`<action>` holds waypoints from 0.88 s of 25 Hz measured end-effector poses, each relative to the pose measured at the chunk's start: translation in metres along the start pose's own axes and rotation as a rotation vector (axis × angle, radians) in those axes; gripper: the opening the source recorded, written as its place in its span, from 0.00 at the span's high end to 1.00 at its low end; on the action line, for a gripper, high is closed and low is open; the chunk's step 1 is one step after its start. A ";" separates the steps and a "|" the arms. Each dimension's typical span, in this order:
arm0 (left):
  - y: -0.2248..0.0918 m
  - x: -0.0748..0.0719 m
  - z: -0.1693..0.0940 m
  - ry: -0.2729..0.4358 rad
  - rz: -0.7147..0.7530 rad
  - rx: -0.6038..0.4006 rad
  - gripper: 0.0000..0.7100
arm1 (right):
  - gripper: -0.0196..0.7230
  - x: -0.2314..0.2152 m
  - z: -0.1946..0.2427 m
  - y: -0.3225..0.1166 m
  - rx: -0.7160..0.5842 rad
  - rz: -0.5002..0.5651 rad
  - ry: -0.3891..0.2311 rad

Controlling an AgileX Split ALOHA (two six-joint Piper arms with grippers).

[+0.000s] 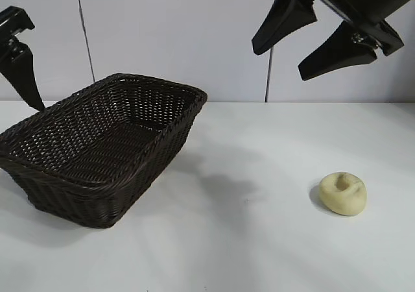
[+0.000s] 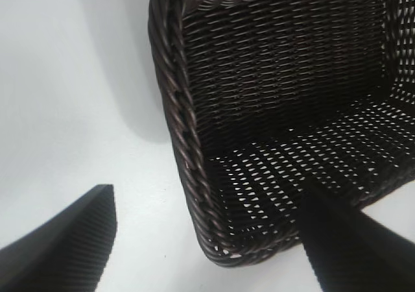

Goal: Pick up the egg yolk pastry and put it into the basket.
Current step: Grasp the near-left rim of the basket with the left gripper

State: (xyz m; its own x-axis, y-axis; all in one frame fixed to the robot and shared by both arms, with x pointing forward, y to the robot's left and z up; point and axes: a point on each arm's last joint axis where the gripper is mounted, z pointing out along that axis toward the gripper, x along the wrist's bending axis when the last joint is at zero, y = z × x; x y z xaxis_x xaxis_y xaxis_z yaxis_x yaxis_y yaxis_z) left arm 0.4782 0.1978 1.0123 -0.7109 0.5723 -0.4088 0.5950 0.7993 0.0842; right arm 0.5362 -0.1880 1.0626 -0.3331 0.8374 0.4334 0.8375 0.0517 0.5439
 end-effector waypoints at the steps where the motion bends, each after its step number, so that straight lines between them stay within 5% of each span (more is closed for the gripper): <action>1: 0.000 0.000 0.004 0.012 0.000 0.003 0.20 | 0.25 0.000 0.000 0.000 0.000 0.000 0.000; 19: 0.003 0.000 0.091 0.125 0.001 0.023 0.21 | 0.25 0.000 0.000 0.000 -0.001 0.000 0.000; 22: 0.003 -0.001 0.093 0.120 0.001 0.021 0.32 | 0.25 0.000 0.000 0.000 -0.001 0.000 0.000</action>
State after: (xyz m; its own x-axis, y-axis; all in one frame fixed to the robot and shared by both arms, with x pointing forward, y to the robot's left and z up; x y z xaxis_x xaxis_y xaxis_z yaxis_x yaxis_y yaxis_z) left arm 0.5156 0.1829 0.9287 -0.7492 0.5920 -0.2970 0.6027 0.7953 0.0648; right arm 0.5363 -0.1880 1.0626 -0.3330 0.8376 0.4331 0.8372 0.0512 0.5446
